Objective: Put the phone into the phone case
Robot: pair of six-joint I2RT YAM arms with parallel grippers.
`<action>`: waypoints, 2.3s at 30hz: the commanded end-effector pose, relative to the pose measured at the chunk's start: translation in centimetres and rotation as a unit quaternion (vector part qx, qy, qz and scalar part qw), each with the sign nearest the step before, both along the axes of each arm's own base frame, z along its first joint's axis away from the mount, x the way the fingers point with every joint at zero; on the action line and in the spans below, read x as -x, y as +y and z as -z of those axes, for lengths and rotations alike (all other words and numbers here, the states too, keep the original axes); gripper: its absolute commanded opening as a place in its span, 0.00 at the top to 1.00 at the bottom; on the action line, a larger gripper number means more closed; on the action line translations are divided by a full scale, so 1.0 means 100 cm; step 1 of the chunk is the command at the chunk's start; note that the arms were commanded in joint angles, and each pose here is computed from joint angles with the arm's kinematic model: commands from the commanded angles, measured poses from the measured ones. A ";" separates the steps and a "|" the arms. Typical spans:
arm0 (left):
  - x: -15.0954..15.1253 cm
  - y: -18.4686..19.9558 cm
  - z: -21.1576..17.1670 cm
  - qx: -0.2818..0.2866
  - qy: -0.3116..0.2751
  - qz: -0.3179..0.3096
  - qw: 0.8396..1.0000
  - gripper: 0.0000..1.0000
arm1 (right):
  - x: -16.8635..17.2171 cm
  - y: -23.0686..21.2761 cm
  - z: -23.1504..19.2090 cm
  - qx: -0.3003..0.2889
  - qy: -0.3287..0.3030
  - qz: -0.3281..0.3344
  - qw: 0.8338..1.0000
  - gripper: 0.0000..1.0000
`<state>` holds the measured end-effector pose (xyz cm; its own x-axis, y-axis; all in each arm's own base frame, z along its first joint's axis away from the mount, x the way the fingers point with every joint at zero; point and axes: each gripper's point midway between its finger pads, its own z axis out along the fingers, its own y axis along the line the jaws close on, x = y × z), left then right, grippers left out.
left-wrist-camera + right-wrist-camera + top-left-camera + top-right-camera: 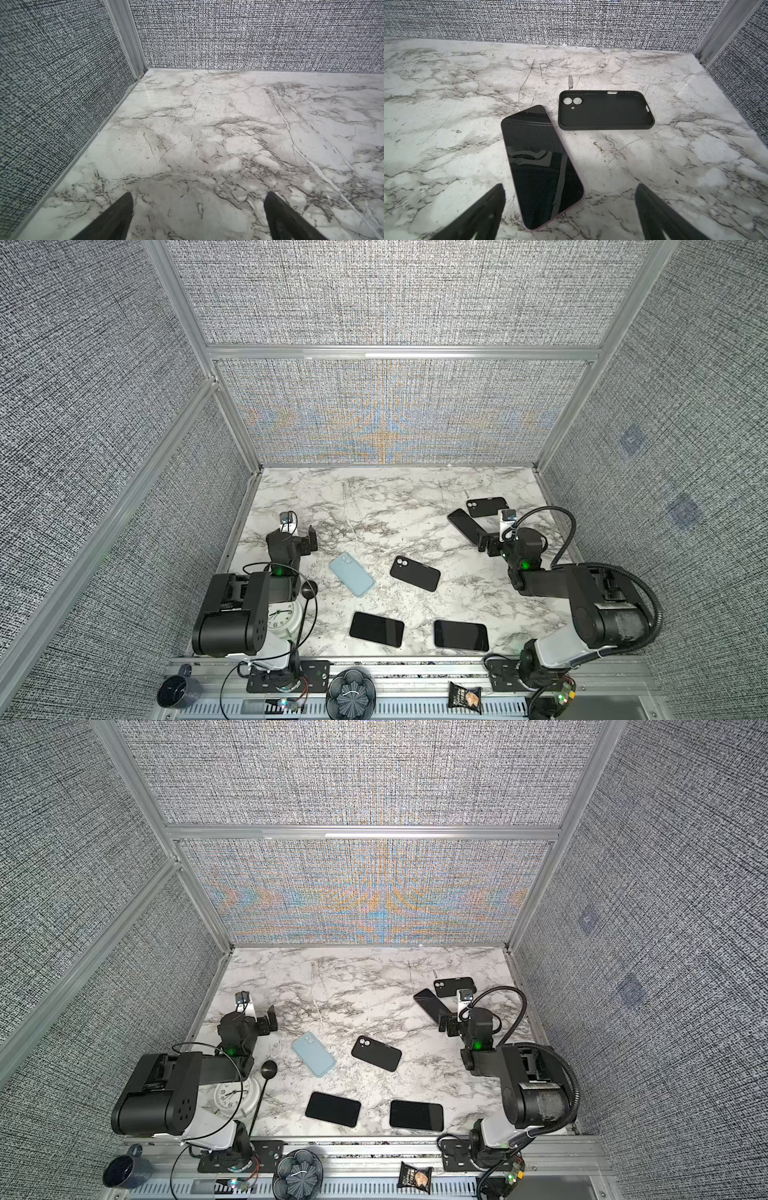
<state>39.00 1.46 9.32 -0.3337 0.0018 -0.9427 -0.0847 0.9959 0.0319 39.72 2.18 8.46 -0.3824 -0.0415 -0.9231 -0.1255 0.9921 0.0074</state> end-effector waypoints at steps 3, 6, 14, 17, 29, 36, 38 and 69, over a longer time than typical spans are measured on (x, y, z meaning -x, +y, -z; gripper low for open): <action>-0.003 -0.002 -0.006 0.001 -0.013 0.005 1.000 0.01 | -0.001 0.002 -0.002 -0.004 -0.004 -0.005 1.000 0.01; -0.003 -0.001 -0.005 0.002 -0.011 0.004 1.000 0.01 | -0.001 0.002 -0.002 -0.004 -0.004 -0.004 1.000 0.01; -0.003 -0.002 -0.006 0.001 -0.012 0.005 1.000 0.01 | 0.000 0.001 -0.003 -0.006 -0.007 -0.004 1.000 0.01; -0.003 -0.002 -0.007 0.001 -0.013 0.005 1.000 0.01 | 0.000 0.001 -0.003 -0.006 -0.008 -0.004 1.000 0.01; -0.002 -0.002 -0.008 0.001 -0.017 0.004 1.000 0.01 | 0.002 -0.010 -0.005 -0.007 -0.013 0.030 0.999 0.01; 0.000 0.033 -0.054 -0.026 0.015 -0.136 0.990 0.01 | 0.006 -0.014 -0.024 -0.004 -0.019 0.040 0.999 0.01; -0.005 0.023 -0.073 -0.039 0.043 -0.099 0.993 0.01 | 0.007 -0.007 -0.041 0.019 -0.005 0.036 0.999 0.01; 0.049 -0.167 -0.034 0.238 0.309 0.086 0.917 0.03 | 0.109 0.218 0.008 0.033 0.335 -0.263 0.904 0.01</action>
<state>35.20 -15.04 13.37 -0.8120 -0.2323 -0.5354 -0.0047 0.9200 -0.3919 30.21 23.45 8.21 -0.7772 -0.3639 -0.5134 -0.5234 0.8268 0.2062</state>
